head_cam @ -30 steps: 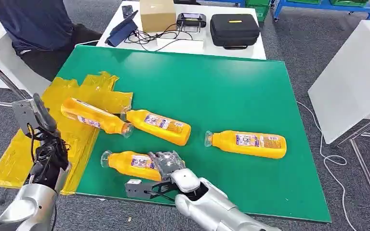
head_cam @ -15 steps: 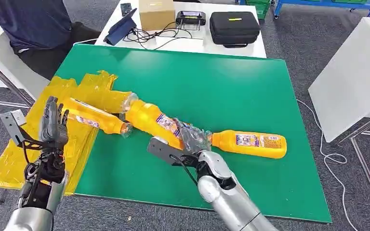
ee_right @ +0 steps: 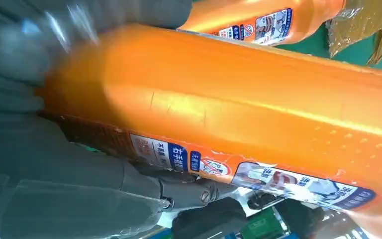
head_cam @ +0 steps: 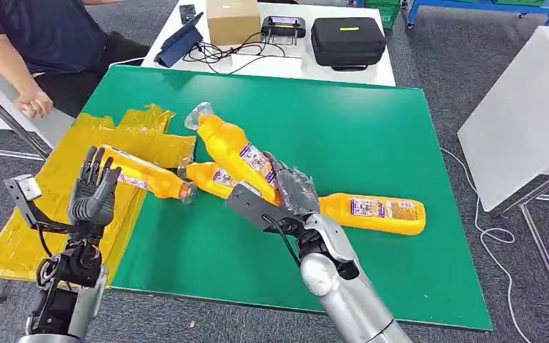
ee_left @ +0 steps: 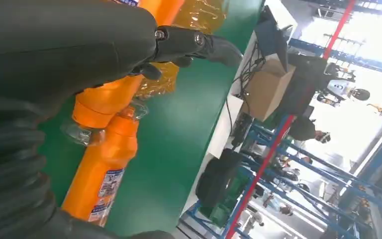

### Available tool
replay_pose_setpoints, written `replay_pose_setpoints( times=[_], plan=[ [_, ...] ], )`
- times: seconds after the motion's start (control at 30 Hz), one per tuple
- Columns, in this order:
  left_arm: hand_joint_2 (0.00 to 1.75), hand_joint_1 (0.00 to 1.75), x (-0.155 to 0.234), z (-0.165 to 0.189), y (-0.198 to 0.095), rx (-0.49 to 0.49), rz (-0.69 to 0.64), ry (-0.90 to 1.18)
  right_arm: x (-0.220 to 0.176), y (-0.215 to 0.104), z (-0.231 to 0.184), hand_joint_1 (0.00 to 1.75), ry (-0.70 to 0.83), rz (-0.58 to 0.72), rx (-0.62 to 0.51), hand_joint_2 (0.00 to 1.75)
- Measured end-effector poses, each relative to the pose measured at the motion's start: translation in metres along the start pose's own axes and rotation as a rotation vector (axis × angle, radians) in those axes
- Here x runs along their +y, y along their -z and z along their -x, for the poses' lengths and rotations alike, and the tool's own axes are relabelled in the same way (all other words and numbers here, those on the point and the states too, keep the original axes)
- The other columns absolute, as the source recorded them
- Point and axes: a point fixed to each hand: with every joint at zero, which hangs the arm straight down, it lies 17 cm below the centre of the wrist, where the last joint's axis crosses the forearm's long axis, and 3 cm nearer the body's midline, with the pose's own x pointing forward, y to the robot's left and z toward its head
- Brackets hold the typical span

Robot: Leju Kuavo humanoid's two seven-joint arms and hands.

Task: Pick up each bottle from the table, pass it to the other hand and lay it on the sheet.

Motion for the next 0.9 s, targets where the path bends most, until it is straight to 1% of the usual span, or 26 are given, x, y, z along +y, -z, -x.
replay_pose_setpoints(
  times=[0.1, 0.17, 0.3, 0.4, 0.5, 0.6, 0.77, 0.9],
  plan=[
    [1.75, 0.00, -0.002, 0.000, -0.001, 0.000, 0.004, -0.005, -0.001, 0.000, 0.000, 1.75, 0.004, 0.001, -0.001, 1.75],
    [1.75, 0.00, -0.011, 0.003, -0.003, 0.017, 0.031, -0.046, -0.001, 0.001, -0.006, 1.75, 0.020, 0.001, -0.014, 1.75],
    [1.75, 0.00, -0.045, 0.014, -0.007, 0.052, 0.105, -0.134, -0.007, 0.012, -0.027, 1.75, 0.051, 0.010, -0.051, 1.75],
    [1.75, 0.00, -0.076, 0.027, -0.010, 0.086, 0.160, -0.195, -0.004, 0.020, -0.042, 1.75, 0.059, -0.003, -0.073, 1.75],
    [1.75, 0.00, -0.104, 0.036, -0.011, 0.109, 0.206, -0.232, 0.012, 0.025, -0.056, 1.75, 0.057, -0.041, -0.094, 1.75],
    [1.75, 0.00, -0.123, 0.040, -0.011, 0.121, 0.235, -0.243, 0.032, 0.028, -0.071, 1.75, 0.053, -0.085, -0.106, 1.75],
    [1.75, 0.00, -0.134, 0.048, -0.012, 0.143, 0.246, -0.245, 0.060, 0.028, -0.089, 1.75, 0.008, -0.138, -0.116, 1.75],
    [1.75, 0.00, -0.135, 0.049, -0.012, 0.146, 0.245, -0.246, 0.081, 0.022, -0.099, 1.75, -0.047, -0.181, -0.130, 1.75]
  ],
)
